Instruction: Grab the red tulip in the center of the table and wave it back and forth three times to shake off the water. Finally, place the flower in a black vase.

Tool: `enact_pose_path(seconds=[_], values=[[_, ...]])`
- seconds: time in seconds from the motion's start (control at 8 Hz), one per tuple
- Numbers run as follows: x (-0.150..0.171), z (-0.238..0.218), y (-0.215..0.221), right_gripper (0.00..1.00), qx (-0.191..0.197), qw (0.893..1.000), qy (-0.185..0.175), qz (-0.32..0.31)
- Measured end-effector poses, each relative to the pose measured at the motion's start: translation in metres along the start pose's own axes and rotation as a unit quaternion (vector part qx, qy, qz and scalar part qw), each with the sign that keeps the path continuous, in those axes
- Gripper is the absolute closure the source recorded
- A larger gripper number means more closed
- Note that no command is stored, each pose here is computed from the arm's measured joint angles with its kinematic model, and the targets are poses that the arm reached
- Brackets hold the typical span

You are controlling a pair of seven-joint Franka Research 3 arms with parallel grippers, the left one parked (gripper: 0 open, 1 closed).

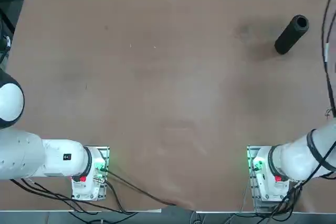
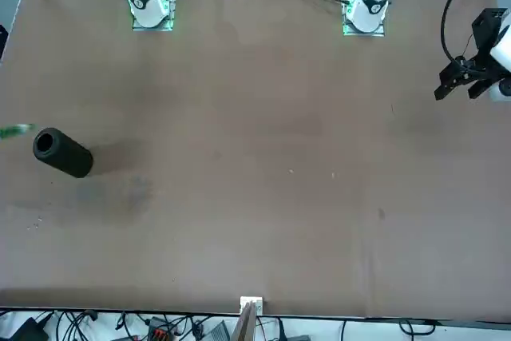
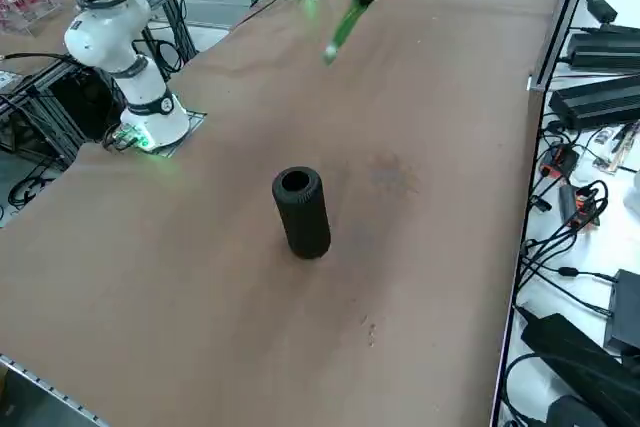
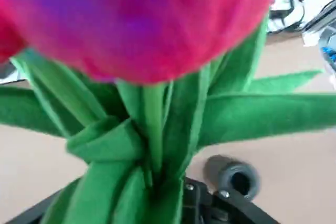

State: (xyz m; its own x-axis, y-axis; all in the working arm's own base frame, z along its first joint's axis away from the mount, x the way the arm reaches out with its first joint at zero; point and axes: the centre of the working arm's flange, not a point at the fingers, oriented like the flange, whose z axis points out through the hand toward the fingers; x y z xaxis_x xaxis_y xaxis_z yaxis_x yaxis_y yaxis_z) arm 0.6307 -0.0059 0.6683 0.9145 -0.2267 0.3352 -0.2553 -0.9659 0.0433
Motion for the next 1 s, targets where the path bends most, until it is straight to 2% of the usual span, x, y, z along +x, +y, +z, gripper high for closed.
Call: enact_pose_path(seconds=[0.25,0.5,0.75,1.0], values=[[-0.048,-0.016,-0.126,0.85,-0.024,0.999,0.0,0.041],[-0.093,-0.03,-0.197,0.85,-0.033,0.997,-0.004,0.073],[-0.107,-0.032,-0.21,0.85,-0.049,0.995,-0.007,0.089],[-0.085,-0.027,-0.168,0.85,-0.081,0.992,-0.003,0.094]])
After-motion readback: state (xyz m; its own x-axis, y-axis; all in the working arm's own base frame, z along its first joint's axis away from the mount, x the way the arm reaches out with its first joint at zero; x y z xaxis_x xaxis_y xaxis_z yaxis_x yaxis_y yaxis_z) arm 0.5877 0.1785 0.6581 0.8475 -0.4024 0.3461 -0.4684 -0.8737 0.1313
